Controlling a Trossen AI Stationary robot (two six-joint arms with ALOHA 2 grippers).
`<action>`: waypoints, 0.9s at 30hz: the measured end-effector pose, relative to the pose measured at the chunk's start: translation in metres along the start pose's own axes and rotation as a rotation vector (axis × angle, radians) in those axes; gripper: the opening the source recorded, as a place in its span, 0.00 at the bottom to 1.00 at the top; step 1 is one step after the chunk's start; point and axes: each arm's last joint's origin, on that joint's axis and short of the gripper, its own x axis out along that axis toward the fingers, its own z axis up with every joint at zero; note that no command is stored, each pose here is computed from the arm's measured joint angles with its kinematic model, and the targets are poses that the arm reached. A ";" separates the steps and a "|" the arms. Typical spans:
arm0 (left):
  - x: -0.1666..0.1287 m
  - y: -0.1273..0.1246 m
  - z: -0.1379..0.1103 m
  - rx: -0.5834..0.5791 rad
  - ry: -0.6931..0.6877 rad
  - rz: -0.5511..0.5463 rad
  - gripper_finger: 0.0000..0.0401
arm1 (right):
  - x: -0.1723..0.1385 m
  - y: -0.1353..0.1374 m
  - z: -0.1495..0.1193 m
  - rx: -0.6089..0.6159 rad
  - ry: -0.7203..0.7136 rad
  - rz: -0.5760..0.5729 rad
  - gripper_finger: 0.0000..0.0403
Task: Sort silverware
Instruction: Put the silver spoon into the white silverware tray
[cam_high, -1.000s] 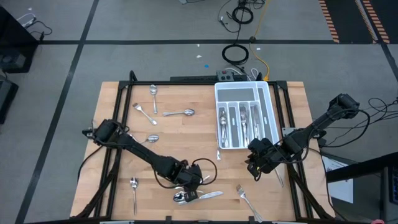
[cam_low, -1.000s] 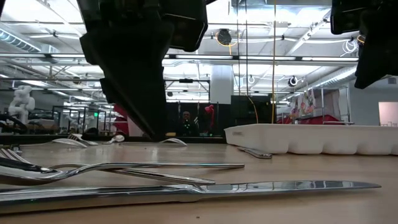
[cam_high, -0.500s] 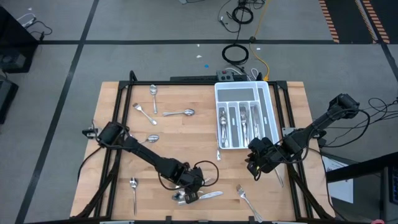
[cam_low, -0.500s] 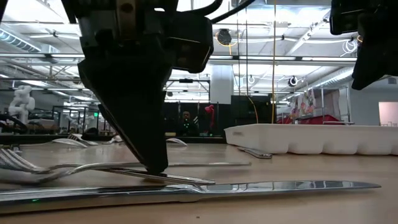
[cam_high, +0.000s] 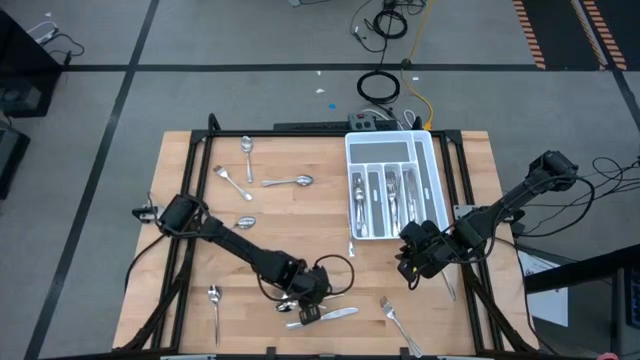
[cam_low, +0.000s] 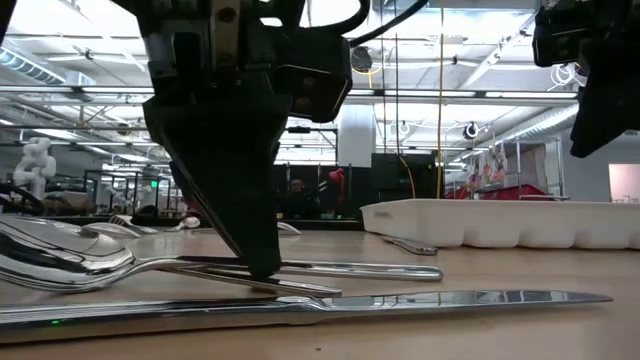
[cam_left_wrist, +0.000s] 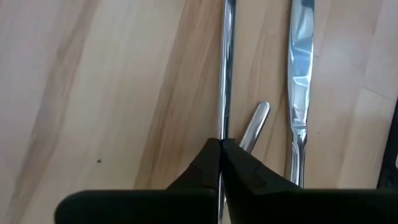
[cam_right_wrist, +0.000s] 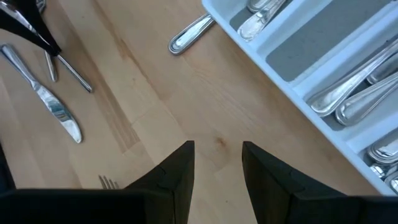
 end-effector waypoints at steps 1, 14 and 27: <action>0.000 0.000 0.000 -0.003 0.008 -0.004 0.01 | 0.000 0.000 0.000 0.000 0.000 0.000 0.31; -0.034 -0.003 0.015 0.072 0.075 0.051 0.00 | 0.000 0.000 0.000 -0.002 0.000 -0.001 0.31; -0.068 0.005 0.046 0.197 0.110 0.124 0.01 | 0.000 0.000 0.000 -0.007 -0.005 -0.004 0.31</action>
